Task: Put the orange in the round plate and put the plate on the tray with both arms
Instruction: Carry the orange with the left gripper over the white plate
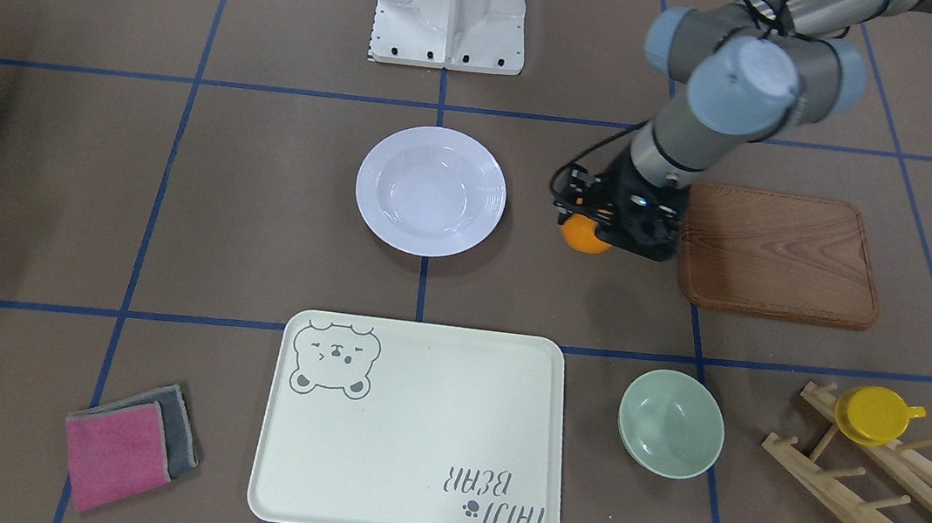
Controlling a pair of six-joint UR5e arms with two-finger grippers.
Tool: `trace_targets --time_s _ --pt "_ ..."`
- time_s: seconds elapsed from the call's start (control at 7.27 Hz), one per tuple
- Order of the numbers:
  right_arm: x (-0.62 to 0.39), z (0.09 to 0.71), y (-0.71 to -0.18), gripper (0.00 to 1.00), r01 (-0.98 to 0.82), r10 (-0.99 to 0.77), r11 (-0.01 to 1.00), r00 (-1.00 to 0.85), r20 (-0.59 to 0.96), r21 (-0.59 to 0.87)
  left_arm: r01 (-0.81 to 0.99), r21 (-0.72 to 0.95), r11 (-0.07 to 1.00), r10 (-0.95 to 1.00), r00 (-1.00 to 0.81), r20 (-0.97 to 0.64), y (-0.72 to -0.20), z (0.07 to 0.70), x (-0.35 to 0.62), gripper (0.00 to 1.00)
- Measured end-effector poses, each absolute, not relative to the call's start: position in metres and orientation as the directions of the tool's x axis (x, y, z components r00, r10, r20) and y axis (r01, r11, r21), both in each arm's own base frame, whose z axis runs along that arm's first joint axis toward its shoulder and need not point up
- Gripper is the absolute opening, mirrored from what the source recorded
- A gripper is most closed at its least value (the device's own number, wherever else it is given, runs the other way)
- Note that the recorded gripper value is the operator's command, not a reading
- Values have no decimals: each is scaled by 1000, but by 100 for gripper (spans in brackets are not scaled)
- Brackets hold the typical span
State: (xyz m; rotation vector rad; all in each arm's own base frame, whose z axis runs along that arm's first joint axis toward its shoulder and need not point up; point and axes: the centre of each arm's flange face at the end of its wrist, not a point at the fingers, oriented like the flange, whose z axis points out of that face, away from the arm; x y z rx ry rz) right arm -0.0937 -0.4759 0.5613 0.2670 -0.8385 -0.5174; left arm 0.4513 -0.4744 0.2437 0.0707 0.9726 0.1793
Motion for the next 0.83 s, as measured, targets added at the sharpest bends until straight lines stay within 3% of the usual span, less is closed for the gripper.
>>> trace_targets --time_s 0.41,0.83 --pt "-97 560 -476 100 334 -538 842 550 638 423 -149 91 985 164 599 -784 -427 188 521 0" --pt "-99 560 -476 100 336 -539 842 549 639 422 -156 85 984 164 608 -777 -428 154 542 0"
